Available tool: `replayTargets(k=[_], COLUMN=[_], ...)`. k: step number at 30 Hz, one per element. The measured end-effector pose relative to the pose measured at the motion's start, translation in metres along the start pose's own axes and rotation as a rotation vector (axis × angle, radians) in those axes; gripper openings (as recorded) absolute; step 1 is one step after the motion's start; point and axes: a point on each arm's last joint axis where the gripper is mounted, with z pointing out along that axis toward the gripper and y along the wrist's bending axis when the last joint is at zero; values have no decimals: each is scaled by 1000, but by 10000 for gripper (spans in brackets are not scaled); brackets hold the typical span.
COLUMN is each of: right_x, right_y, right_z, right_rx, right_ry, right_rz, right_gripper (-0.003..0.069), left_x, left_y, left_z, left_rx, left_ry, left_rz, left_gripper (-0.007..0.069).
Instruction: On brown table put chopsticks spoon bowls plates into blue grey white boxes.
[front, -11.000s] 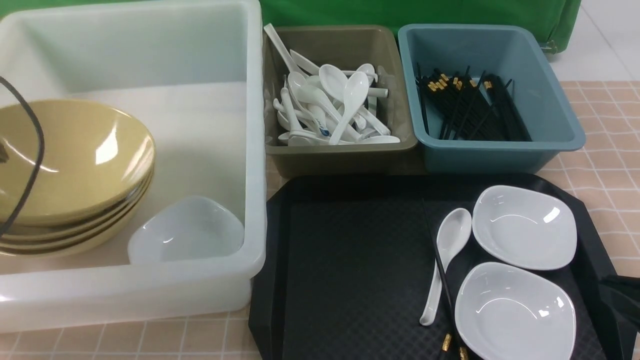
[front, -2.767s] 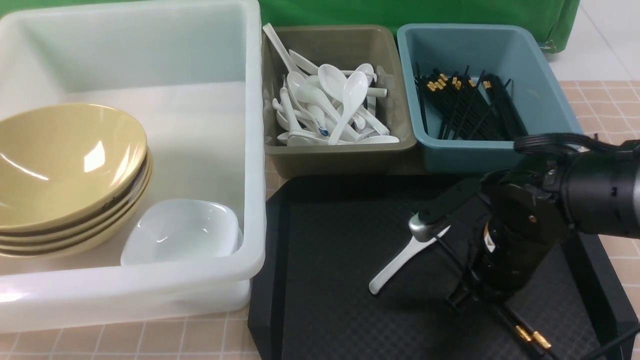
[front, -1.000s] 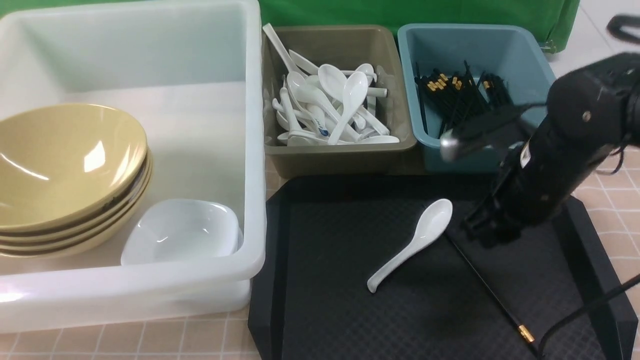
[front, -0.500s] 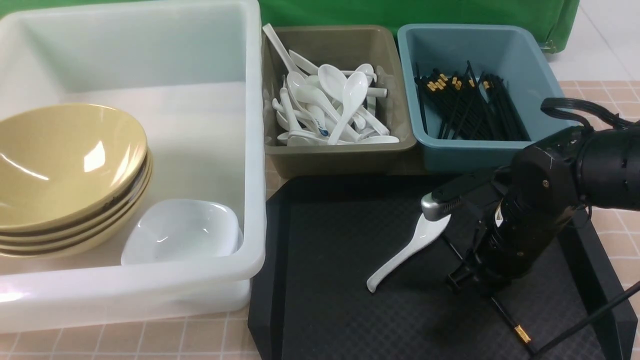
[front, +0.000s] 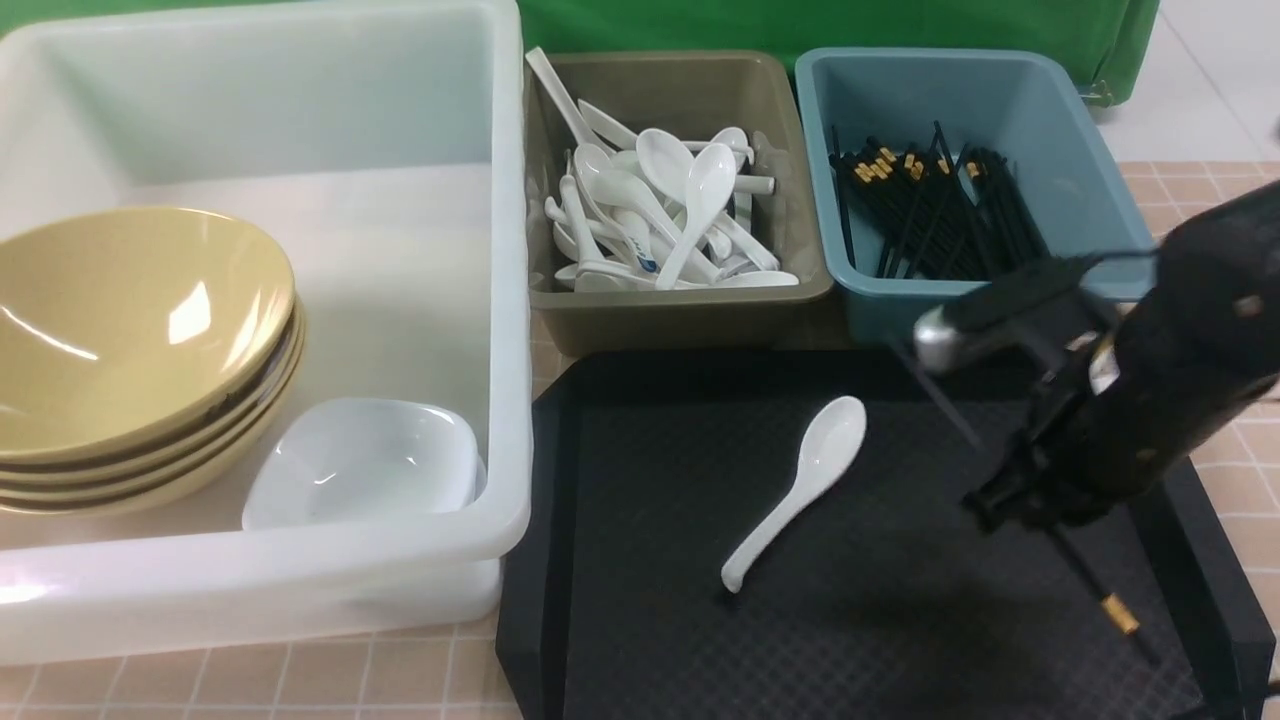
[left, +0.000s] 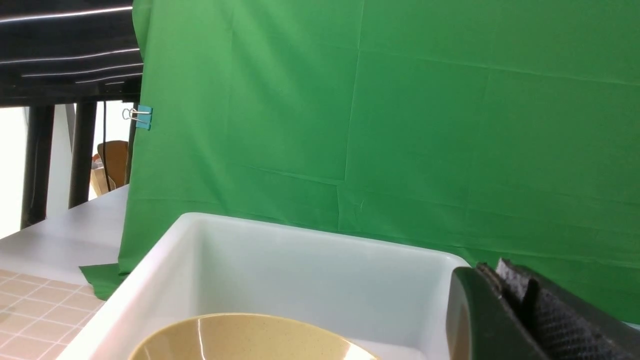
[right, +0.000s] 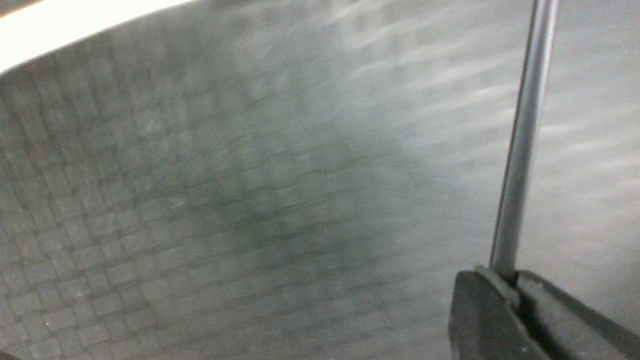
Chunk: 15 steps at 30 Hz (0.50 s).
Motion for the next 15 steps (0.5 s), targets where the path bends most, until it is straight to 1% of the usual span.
replayTargets(k=[2, 5, 6, 7, 9, 10, 12, 13, 15], right_x=[-3, -14, -21, -33, -47, -60, -80, -88, -102], right_y=[-13, -25, -30, -34, -38, -41, -46, -49, -54], right_z=[-25, -51, -58, -65, -67, -65, -54, -48, -28], right_rx=[25, 56, 68, 81, 92, 100, 110, 114, 110], right_ry=[-96, -297, -398, -551, -704, -828, -990, -1045, -1061], right_rz=[34, 63, 70, 76, 77, 76, 74, 73, 88], right_gripper=[79, 79, 79, 79, 79, 79, 94, 109, 150], left_x=[0, 0, 0, 0, 0, 0, 0, 0, 0], left_y=[0, 0, 0, 0, 0, 0, 0, 0, 0], left_z=[0, 0, 0, 0, 0, 0, 0, 0, 0], left_rx=[1, 1, 1, 1, 1, 1, 1, 1, 1], left_ry=[1, 2, 2, 2, 2, 2, 2, 2, 2], left_rz=[0, 0, 1, 1, 1, 1, 1, 1, 1], left_gripper=[5, 5, 5, 5, 5, 5, 5, 5, 5])
